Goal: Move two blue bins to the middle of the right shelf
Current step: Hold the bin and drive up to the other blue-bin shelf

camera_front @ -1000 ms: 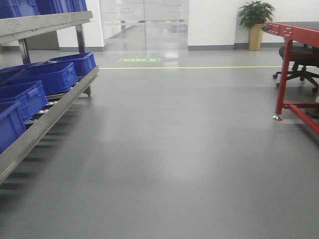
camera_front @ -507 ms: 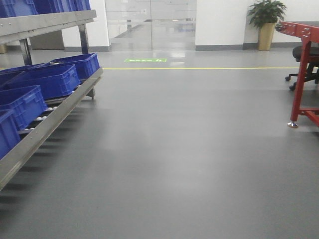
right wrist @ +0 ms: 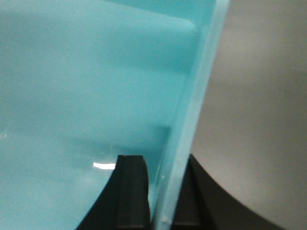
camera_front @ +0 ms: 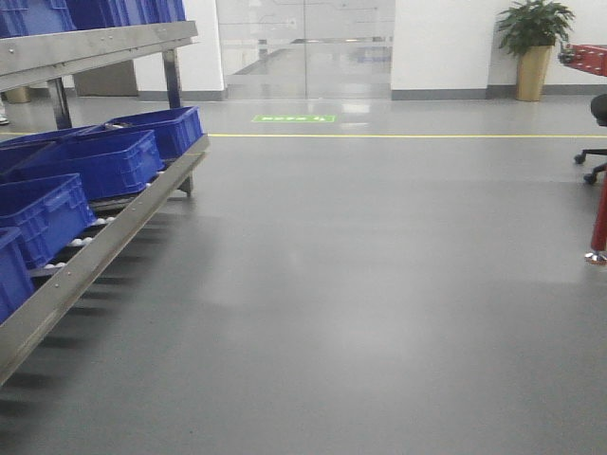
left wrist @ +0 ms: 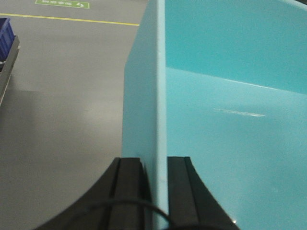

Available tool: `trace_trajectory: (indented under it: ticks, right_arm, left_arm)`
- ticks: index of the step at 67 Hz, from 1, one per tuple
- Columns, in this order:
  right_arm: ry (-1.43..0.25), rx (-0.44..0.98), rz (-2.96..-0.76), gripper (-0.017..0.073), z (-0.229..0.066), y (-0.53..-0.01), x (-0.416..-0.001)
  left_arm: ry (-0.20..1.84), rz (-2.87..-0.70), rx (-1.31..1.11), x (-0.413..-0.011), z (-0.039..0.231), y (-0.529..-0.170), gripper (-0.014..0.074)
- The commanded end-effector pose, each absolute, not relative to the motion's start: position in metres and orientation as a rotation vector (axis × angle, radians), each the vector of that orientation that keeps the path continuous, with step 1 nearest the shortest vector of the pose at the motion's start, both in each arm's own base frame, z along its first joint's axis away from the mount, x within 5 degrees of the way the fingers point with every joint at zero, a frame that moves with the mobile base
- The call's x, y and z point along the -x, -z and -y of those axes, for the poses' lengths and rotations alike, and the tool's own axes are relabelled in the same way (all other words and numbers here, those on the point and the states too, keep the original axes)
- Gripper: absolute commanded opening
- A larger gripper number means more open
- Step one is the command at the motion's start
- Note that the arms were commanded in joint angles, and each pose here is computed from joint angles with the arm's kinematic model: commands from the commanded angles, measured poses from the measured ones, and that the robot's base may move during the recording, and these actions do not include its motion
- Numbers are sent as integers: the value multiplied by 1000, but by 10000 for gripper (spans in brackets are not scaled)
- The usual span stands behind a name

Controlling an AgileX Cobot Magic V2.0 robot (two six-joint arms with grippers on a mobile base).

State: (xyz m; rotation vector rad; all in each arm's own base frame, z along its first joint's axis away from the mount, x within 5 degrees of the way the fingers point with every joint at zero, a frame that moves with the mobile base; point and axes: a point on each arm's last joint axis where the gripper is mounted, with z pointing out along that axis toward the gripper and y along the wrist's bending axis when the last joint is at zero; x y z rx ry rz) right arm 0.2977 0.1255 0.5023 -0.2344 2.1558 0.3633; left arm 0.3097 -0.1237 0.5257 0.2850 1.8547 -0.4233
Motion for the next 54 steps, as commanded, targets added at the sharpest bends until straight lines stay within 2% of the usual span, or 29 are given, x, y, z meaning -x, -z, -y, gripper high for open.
trace_trajectory:
  ticks: [1, 54]
  right_arm:
    - [-367, 268, -2104, -154, -125, -511, -293]
    - [-367, 268, -2104, -154, -125, -511, -293]
  left_arm:
    - [513, -1757, -239, -303, 125, -541, -111]
    - [494, -1855, -223, -374, 150, -481, -111]
